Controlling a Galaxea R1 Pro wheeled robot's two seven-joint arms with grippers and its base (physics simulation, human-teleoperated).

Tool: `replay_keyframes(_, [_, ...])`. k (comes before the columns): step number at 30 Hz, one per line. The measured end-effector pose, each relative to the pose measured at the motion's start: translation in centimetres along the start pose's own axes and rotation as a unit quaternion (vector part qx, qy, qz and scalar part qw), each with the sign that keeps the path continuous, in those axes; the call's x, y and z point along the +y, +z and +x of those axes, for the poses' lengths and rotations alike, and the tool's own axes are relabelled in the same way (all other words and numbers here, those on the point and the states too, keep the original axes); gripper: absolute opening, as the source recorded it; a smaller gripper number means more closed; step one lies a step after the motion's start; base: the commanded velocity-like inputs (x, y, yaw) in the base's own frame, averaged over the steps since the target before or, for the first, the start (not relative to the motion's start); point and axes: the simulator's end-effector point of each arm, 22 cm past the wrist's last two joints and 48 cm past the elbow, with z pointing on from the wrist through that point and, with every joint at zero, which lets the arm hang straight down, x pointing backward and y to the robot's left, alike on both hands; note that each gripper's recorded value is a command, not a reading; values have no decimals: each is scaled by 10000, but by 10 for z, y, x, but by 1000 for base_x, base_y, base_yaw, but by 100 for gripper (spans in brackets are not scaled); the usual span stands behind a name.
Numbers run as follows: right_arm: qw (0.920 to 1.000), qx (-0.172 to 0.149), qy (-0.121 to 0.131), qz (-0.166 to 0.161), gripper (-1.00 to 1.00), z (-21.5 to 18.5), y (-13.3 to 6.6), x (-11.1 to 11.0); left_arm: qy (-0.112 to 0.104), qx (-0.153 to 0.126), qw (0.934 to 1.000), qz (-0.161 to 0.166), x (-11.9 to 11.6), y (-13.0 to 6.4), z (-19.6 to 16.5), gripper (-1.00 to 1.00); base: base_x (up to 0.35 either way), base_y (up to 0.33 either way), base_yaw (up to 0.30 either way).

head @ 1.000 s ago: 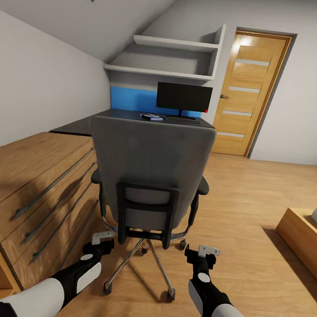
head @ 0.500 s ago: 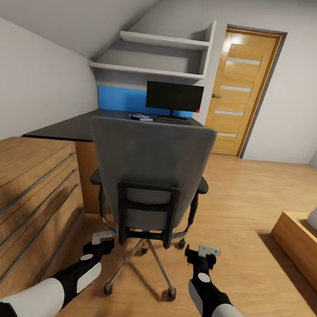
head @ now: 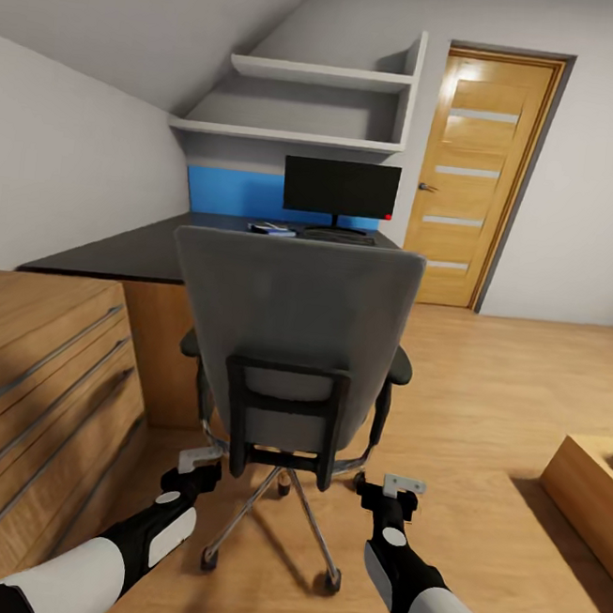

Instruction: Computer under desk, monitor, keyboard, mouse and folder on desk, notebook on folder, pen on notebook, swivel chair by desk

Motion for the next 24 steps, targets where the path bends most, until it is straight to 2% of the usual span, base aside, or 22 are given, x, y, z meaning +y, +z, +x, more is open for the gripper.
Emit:
replay_keyframes(4, [10000, 0, 4, -6, 100, 0, 0, 1, 35, -5, 10000, 38, -3, 0, 0, 100, 222, -136, 88])
replay_keyframes(15, [10000, -47, 9, 50, 100, -4, 0, -2, 54, -12, 10000, 55, -4, -1, 0, 100, 207, -148, 252])
replay_keyframes(24, [10000, -52, -16, 6, 100, -4, 1, 0, 75, -9, 9999, 91, -8, -1, 1, 100, 35, -29, 211])
